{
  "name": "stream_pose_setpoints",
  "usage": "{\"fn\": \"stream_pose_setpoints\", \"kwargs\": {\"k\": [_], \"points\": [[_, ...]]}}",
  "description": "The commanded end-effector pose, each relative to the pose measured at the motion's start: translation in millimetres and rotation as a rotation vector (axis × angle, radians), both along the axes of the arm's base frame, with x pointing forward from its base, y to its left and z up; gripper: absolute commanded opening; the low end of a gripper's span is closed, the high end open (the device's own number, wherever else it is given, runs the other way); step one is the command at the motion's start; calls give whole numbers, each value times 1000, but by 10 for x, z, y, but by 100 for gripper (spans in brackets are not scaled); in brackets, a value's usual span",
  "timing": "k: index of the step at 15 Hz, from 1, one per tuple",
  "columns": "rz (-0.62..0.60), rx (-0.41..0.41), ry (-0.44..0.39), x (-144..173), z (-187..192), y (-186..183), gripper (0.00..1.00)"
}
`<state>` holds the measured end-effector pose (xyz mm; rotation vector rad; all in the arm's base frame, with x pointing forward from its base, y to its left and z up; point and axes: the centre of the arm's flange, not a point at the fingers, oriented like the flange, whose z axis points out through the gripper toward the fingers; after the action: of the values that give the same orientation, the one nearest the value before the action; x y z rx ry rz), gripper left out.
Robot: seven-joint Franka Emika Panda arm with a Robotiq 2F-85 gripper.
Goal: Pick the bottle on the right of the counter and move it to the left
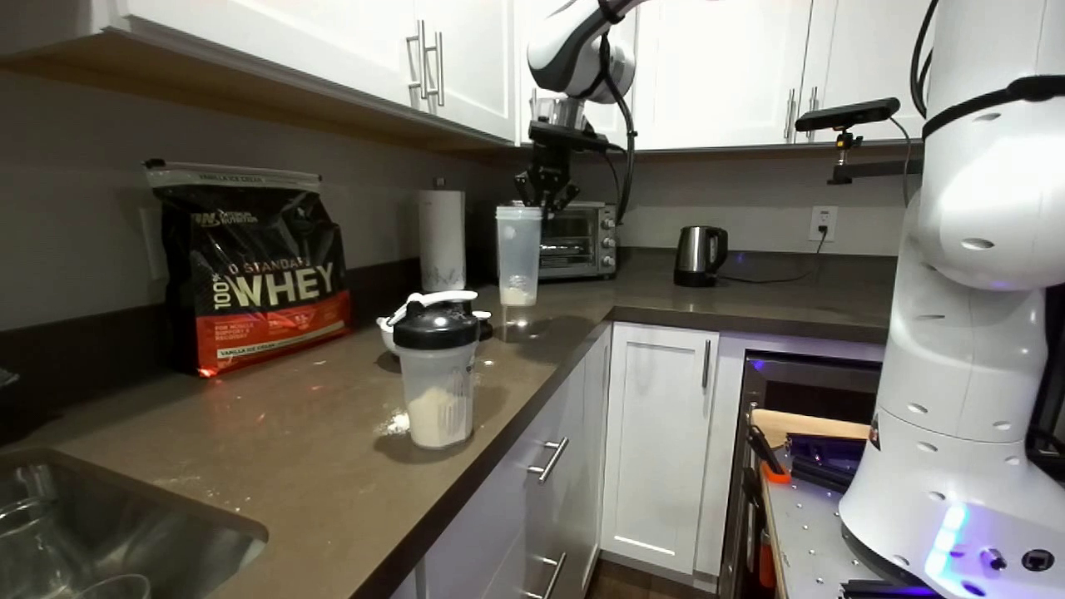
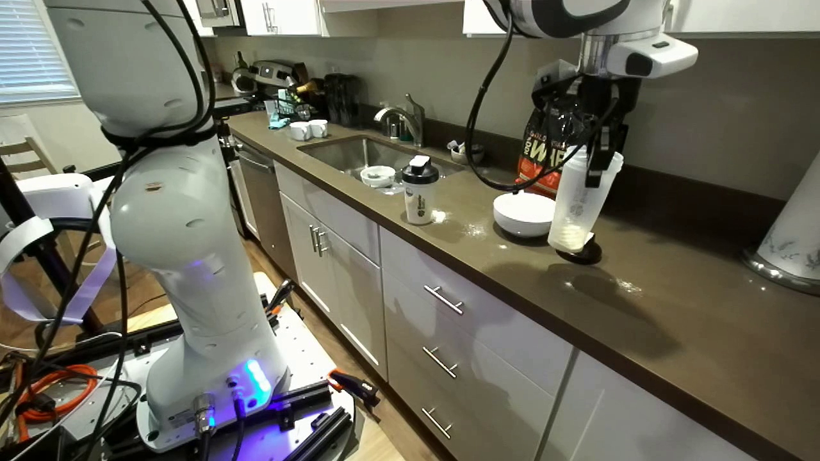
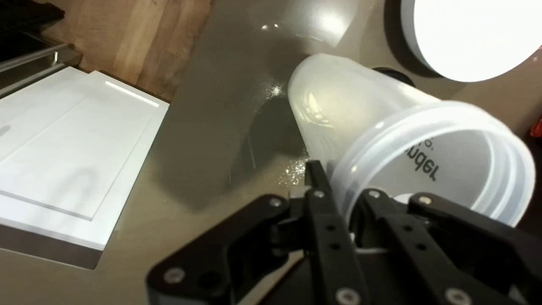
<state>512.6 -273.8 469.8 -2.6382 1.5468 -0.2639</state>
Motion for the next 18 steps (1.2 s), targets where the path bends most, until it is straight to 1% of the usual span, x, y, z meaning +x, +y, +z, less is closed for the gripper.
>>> {"fn": "stream_pose_setpoints", "kwargs": {"k": [1,4,8,14,18], "points": [[46,-2,-67,-219,281,259,2],[70,9,-102,-177,442,440,2],[133,16,-121,-61,555,803,2],[247,18,-129,100,609,1371,2],[298,27,-127,190,614,1605,2]]}}
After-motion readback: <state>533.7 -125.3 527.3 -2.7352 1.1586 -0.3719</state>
